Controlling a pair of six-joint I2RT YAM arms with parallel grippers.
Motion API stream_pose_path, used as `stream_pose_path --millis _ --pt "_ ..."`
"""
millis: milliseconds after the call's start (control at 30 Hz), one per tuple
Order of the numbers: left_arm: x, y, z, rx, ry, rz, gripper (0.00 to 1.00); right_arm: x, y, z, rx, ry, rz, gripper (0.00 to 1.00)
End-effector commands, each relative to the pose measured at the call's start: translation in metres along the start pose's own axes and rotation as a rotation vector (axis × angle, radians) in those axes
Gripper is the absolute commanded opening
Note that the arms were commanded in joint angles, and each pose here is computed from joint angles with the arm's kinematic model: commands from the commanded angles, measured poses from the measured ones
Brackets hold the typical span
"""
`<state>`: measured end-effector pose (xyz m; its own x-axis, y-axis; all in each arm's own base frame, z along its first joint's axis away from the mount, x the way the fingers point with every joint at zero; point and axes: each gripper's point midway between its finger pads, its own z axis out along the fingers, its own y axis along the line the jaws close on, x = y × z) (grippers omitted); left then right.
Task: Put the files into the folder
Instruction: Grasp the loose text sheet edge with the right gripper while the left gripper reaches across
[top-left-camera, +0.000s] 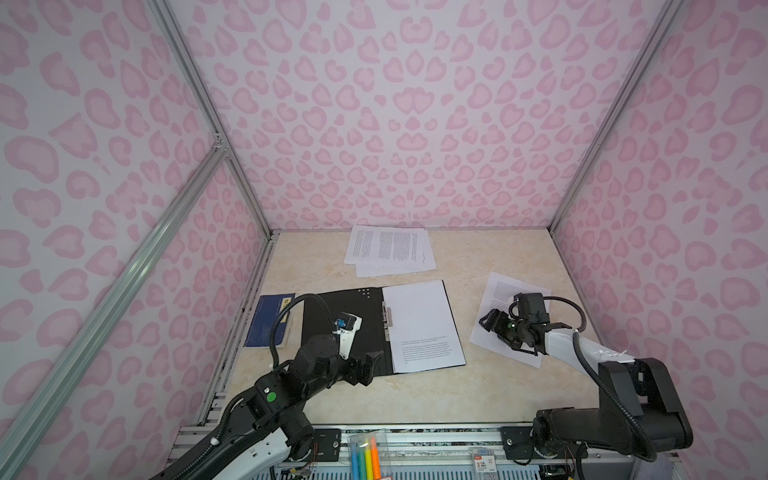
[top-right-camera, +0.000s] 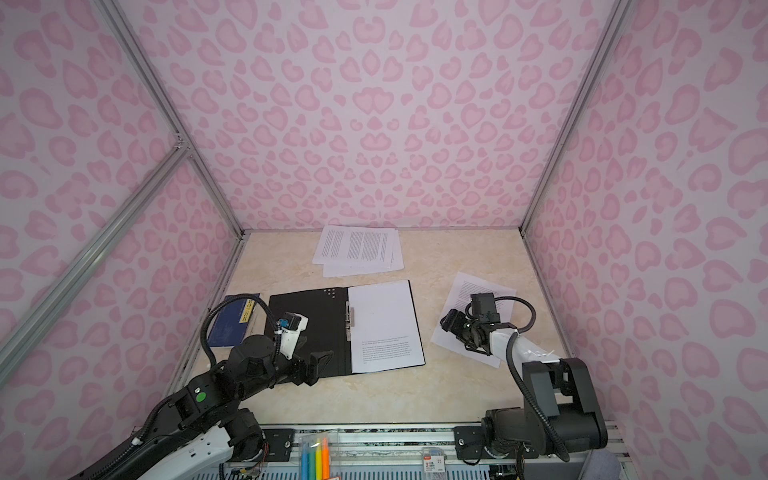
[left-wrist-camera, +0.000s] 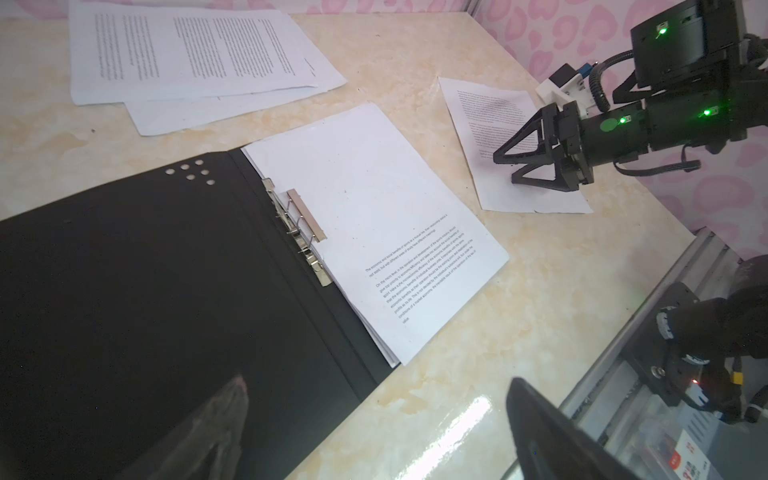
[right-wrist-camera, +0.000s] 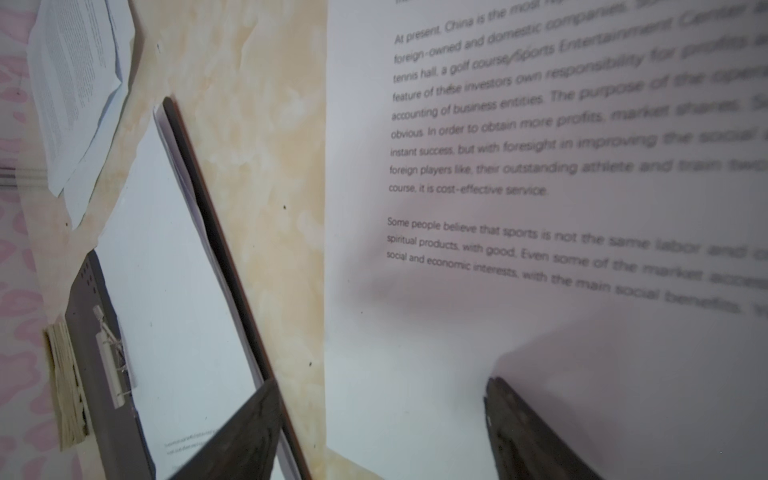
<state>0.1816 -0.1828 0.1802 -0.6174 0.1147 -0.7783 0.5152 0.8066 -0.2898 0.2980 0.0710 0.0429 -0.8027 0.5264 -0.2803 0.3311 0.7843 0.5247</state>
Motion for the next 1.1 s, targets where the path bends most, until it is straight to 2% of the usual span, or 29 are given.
stream_pose_path --millis 0,167,267,400,567,700,900,1067 --pt "-0.028 -0.039 0.014 0.145 -0.014 -0.087 0.99 -0.013 -0.001 -0.018 0.018 -0.019 -0.029 0.82" --pt "-0.035 -0.096 0.073 0.224 0.097 -0.090 0.95 -0.082 -0.006 -0.032 0.060 -0.180 0.022 0.84" --pt "-0.037 -0.128 0.121 0.228 0.197 -0.068 0.88 -0.120 -0.029 -0.031 0.124 -0.252 0.090 0.84" --pt "-0.034 -0.168 0.185 0.272 0.279 -0.023 0.84 -0.157 -0.063 -0.029 0.180 -0.334 0.194 0.84" --pt "-0.022 -0.201 0.255 0.351 0.360 -0.015 0.71 -0.166 -0.090 -0.028 0.236 -0.399 0.258 0.82" --pt "-0.013 -0.217 0.293 0.401 0.394 -0.015 0.65 -0.174 -0.097 -0.022 0.243 -0.427 0.280 0.81" --pt "0.003 -0.221 0.333 0.397 0.428 -0.013 0.63 -0.180 -0.113 -0.018 0.265 -0.400 0.308 0.81" --pt "0.014 -0.215 0.347 0.372 0.452 -0.020 0.62 -0.176 -0.121 -0.003 0.219 -0.335 0.329 0.82"
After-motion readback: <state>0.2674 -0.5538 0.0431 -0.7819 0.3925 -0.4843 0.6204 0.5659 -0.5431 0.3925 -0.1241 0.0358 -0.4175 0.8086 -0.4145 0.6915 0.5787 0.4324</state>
